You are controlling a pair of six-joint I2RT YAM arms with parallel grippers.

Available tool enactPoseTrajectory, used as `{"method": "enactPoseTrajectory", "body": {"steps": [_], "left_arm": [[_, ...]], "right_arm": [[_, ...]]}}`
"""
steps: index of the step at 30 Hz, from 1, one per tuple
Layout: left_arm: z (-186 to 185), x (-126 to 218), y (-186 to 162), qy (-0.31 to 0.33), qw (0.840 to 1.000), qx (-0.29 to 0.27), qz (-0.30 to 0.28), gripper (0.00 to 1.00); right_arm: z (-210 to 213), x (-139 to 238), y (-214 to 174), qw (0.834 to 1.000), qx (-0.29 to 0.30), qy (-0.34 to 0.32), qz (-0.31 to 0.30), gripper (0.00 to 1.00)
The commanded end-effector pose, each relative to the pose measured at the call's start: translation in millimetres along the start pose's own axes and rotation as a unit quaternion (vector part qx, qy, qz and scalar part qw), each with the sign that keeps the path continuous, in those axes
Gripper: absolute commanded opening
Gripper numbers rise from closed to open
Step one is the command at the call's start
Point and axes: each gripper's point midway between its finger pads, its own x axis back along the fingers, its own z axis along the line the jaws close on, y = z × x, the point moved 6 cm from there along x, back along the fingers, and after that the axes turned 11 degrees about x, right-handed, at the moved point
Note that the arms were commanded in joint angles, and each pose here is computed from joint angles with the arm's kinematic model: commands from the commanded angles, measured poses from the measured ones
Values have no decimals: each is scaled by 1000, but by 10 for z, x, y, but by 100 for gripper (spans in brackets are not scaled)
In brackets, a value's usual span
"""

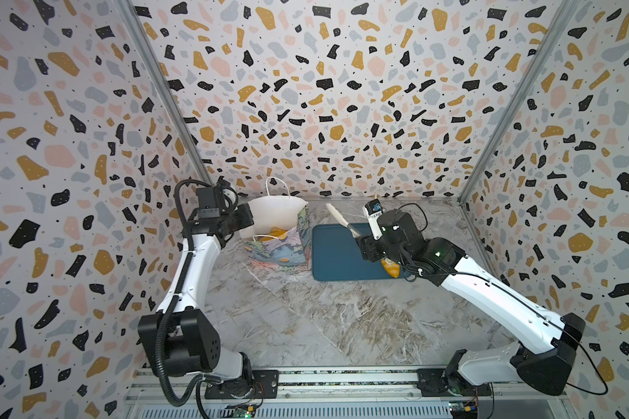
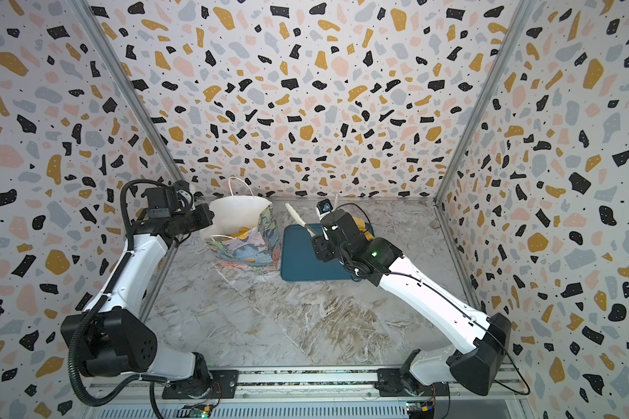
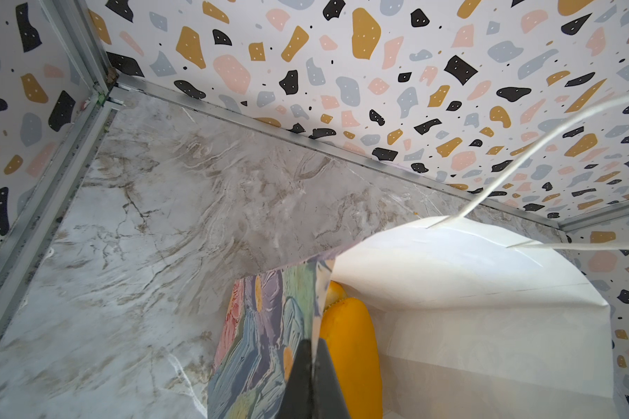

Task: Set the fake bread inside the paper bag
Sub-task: 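Swing the empty tongs back over the teal tray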

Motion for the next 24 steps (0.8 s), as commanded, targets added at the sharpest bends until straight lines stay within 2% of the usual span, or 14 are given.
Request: {"method": "enactPoseTrajectory", "body": {"steps": [1,24], "left_arm": [[-45,47,7,-10,1000,-6,-10,0],[-41,39,2,-10,1000,-5,-8,0]], "right_arm": [[-82,126,65,999,-31,0,-32,74],[-503,177,-682,993,-101,-48,28,74]]}}
